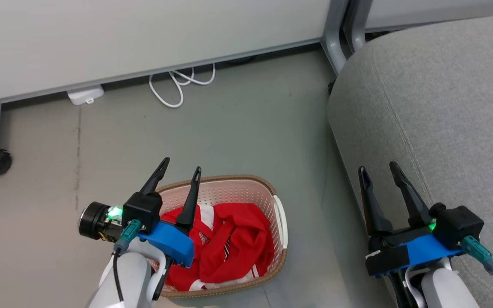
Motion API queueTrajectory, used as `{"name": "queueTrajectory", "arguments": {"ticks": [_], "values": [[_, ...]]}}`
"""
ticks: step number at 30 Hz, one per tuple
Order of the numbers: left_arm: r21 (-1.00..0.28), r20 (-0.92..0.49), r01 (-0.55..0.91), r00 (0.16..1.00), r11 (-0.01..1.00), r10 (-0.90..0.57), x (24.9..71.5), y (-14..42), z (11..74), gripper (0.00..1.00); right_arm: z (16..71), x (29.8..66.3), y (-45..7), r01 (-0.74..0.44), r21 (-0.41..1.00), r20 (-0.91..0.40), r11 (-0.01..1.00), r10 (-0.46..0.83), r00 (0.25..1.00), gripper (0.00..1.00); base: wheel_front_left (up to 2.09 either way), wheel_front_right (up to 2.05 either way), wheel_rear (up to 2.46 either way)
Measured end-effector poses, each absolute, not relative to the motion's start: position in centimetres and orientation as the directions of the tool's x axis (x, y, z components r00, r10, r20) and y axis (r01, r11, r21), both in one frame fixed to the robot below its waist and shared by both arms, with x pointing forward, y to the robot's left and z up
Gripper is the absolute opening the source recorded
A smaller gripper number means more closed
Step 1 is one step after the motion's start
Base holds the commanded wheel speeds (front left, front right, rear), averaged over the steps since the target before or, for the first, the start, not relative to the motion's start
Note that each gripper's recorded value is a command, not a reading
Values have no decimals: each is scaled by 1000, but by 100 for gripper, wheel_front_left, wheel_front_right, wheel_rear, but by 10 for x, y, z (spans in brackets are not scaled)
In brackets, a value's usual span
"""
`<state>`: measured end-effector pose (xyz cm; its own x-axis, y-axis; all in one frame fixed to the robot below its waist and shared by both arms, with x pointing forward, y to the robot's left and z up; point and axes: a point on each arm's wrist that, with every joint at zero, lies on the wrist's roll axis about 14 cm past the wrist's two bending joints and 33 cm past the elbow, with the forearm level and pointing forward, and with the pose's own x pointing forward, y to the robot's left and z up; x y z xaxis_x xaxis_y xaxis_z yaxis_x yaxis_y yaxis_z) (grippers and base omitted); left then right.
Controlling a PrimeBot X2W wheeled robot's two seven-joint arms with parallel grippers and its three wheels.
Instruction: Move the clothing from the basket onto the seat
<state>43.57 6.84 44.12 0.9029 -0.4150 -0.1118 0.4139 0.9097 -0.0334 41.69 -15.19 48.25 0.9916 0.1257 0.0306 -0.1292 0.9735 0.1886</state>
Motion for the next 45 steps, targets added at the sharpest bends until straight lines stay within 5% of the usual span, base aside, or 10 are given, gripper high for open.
{"name": "queueTrajectory", "arguments": {"ticks": [21, 34, 45], "values": [[-84, -551, 699, 562, 711, -617, 456, 16, 248, 100, 419, 469, -186, -37, 175, -87, 984, 53, 995, 100, 0, 0, 0], [-160, -762, 750, 320, 642, -563, 420, 30, 137, 100, 374, 496, -191, -37, 156, -146, 987, 60, 987, 100, 0, 0, 0], [-214, -833, 747, 196, 629, -517, 401, 35, 86, 100, 343, 506, -191, -42, 149, -186, 988, 70, 980, 100, 0, 0, 0]]}}
